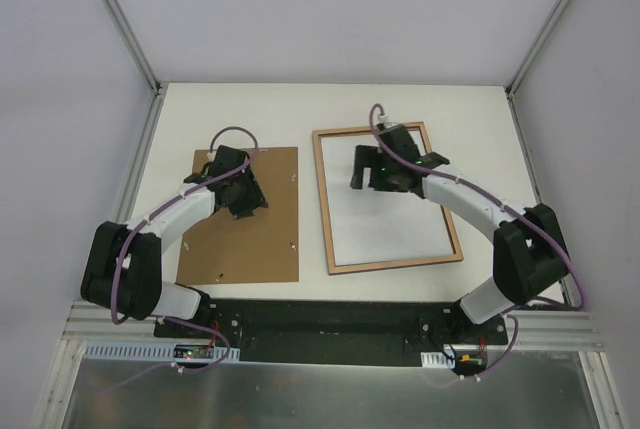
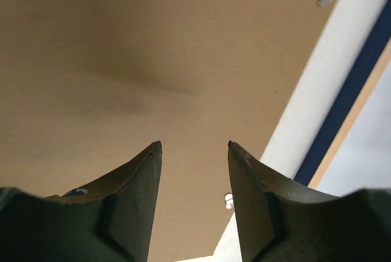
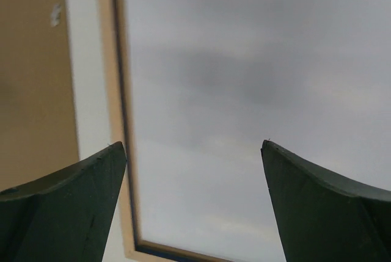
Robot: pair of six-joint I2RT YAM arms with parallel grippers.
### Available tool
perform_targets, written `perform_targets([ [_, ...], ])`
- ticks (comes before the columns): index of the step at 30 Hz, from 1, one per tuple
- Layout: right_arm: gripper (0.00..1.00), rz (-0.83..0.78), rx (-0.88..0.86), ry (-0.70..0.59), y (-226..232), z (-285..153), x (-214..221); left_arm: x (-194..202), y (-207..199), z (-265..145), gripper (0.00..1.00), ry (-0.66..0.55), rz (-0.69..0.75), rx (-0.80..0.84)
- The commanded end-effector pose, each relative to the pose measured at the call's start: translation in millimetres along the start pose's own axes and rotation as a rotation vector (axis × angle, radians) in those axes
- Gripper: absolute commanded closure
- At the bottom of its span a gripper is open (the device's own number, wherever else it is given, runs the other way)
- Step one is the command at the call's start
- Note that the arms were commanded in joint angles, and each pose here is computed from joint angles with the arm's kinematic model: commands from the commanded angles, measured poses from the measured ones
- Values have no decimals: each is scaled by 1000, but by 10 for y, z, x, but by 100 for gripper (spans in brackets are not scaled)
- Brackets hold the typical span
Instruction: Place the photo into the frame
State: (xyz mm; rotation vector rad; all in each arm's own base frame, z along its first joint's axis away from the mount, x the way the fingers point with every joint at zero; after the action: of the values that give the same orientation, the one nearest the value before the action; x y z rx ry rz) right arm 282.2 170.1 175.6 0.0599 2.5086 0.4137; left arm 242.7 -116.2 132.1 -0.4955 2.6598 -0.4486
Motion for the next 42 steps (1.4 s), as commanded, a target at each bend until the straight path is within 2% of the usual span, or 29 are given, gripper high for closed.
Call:
perform_targets([
  [1,8,-96,-64,0,719,-4,150,-51,281,-121,54,-137,-148,-113],
  [4,15,-147,-86,51,1086,121,252,6,408,-195,55,-164,-184,-147],
  [9,21,-208,-52,66,1543,404,266,71,533,-356,54,-214,-248,-164],
  [14,39,-196,54,66,1684,718,180,136,561,-512,55,-233,-277,-168],
  [24,55,-134,113,30,1915,1178,32,247,626,-666,55,-278,-262,-142],
  [33,61,-105,136,14,1950,1363,-1,242,606,-706,55,-275,-234,-124],
  [42,62,-101,134,2,1991,1488,-17,239,593,-716,56,-272,-225,-113],
])
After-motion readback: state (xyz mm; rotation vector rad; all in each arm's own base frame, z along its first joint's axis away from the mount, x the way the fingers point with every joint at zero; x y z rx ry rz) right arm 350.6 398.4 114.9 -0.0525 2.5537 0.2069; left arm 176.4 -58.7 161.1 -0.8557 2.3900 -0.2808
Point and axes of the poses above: each gripper's point midway between its finger pads, its own z axis out along the fingers, its own y axis along the line the jaws close on, x = y × z, the point moved 9 cm from there along -z, back along the fingers, and after that the axes turned 2 degrees about z, right-handed, at the moved point
